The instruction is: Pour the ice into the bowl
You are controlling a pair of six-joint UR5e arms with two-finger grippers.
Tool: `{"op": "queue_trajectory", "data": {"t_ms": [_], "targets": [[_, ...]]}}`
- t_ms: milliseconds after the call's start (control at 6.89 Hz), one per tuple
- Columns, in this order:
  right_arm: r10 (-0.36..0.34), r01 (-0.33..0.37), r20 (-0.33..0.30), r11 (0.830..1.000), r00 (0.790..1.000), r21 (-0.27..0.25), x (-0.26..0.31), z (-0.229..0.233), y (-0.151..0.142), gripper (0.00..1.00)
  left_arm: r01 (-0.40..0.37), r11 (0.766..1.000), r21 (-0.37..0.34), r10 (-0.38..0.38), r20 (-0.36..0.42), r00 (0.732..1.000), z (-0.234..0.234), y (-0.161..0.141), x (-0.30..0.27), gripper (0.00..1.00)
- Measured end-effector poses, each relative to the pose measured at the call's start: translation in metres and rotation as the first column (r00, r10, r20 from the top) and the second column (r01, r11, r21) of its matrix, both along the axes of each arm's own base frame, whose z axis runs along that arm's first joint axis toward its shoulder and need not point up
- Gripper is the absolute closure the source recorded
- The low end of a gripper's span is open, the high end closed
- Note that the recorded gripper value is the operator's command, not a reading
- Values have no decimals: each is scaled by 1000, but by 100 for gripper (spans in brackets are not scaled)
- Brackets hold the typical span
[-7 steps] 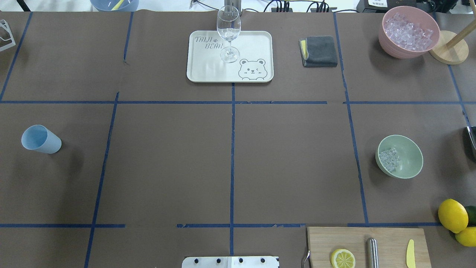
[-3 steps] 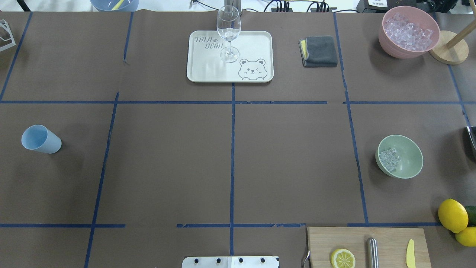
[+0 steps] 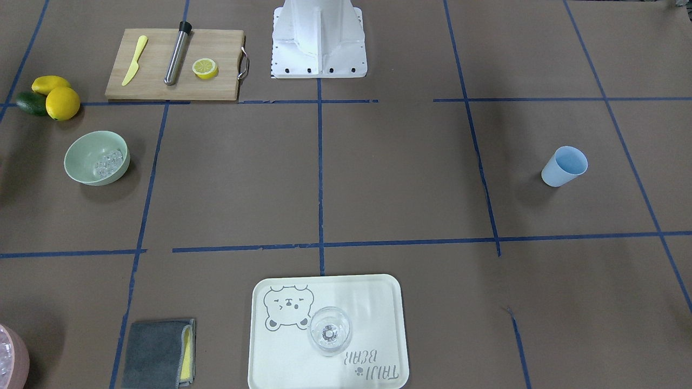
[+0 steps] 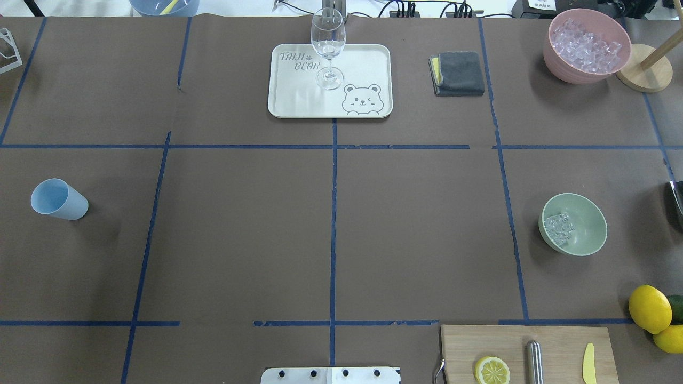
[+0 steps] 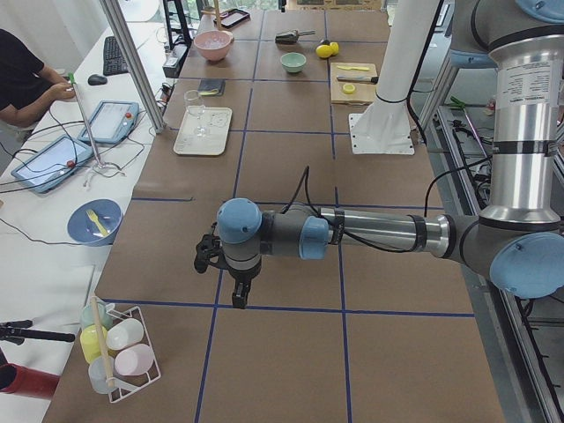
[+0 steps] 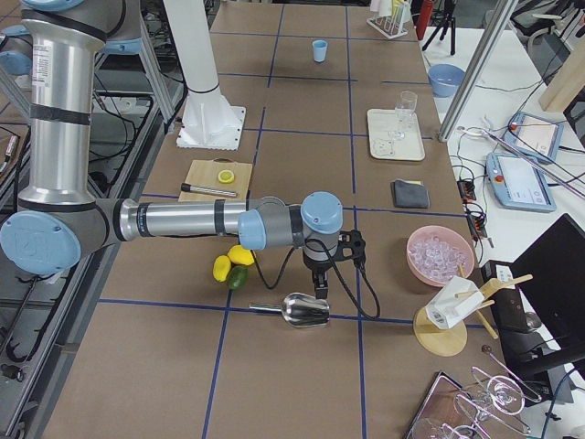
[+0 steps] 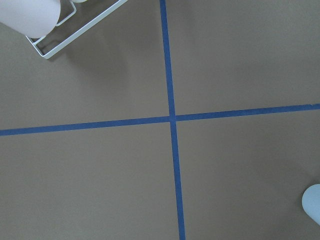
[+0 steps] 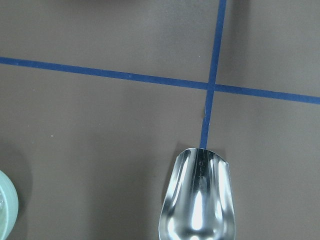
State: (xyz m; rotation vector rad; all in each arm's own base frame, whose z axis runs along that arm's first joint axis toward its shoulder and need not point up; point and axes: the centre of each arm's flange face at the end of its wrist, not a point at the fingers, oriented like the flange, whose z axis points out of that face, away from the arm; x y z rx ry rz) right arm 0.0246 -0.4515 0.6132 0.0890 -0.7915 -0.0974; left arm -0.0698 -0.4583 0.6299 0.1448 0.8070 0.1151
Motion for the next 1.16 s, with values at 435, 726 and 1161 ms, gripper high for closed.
{"op": "queue_trajectory", "data": {"t_ms": [435,726,1161], "targets": [[0,0,1,1000,1000,-2,-1,1,0,0,-13,1000,18,13,1,1000,13,17,1,0],[-1,1,2,1000,1000,-2,-2,0,-3,0,-16,1000,-1,16,2,1000,4,12,2,0],[6,-6,22,1000,1000,-16,-4,-3,-4,0,-22,998,-59,22,3,1000,-13,16,4,0]]}}
